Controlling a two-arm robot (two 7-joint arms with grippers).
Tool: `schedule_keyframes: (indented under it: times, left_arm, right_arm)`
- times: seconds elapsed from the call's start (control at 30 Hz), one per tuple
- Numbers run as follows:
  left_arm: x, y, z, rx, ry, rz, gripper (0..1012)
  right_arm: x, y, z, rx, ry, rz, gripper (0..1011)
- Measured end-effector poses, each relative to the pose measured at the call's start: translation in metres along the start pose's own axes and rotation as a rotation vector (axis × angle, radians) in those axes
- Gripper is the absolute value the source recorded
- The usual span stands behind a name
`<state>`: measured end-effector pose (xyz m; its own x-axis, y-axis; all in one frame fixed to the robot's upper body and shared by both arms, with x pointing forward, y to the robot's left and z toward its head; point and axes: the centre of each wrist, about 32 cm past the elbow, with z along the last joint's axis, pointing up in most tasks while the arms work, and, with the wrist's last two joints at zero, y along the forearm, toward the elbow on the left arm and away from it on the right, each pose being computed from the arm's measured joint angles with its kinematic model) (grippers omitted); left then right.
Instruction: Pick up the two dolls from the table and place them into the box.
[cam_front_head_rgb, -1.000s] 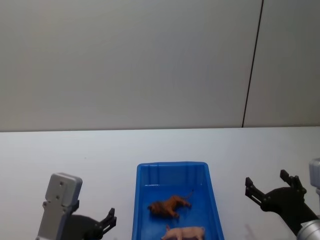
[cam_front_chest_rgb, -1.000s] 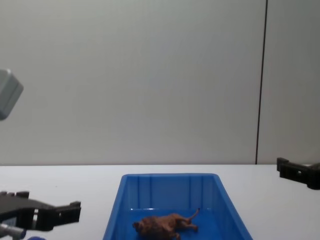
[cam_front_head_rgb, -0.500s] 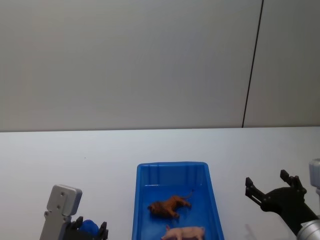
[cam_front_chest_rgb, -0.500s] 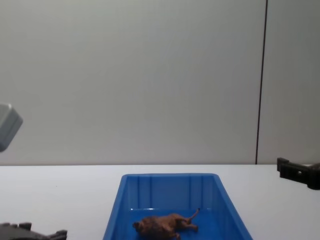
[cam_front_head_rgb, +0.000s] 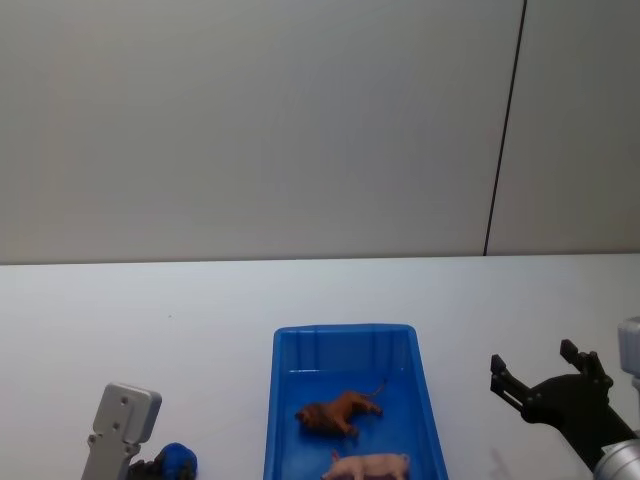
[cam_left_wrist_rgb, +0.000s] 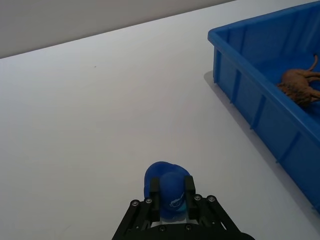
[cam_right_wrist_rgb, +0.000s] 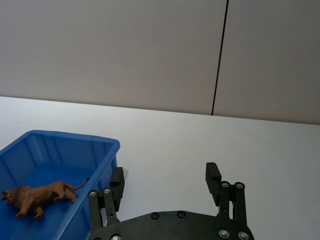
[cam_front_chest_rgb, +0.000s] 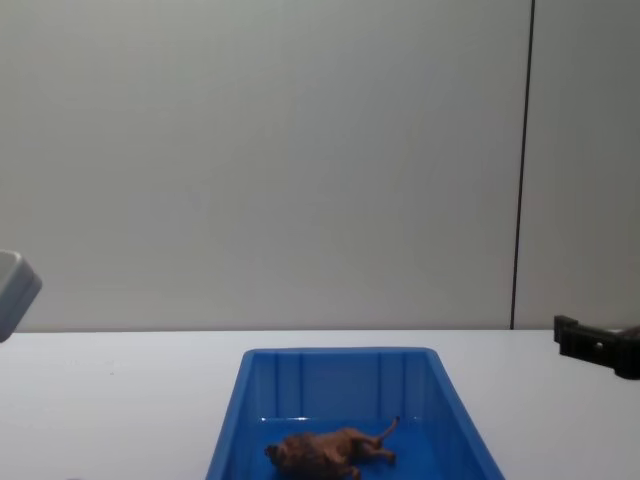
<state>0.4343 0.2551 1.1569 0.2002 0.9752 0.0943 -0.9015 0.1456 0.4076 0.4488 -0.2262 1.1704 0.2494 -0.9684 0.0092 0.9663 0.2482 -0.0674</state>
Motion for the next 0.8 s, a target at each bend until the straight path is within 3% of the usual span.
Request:
schedule_keyframes:
  times: [0.17,0.33,0.5,0.8]
  left_arm:
    - [0.001,-0.0013,-0.0018,-0.002,-0.013,0.01,253]
    - [0.0017,-0.0021,-0.002,-0.028,-0.028,0.019,224]
    - [0.0022,-0.0021,-0.0003,-0.069,-0.041,0.02,203]
    - [0.0026,-0.0003,0.0108,-0.188,-0.068,-0.004,153]
  right_arm:
    - [0.0,0.0,0.0,0.0,0.0,0.0,1001]
    - [0.0,0.0,0.0,0.0,0.0,0.0,1001]
    - [0.0,0.0,0.0,0.0,0.0,0.0,1001]
    - [0.0,0.0,0.0,0.0,0.0,0.0,1001]
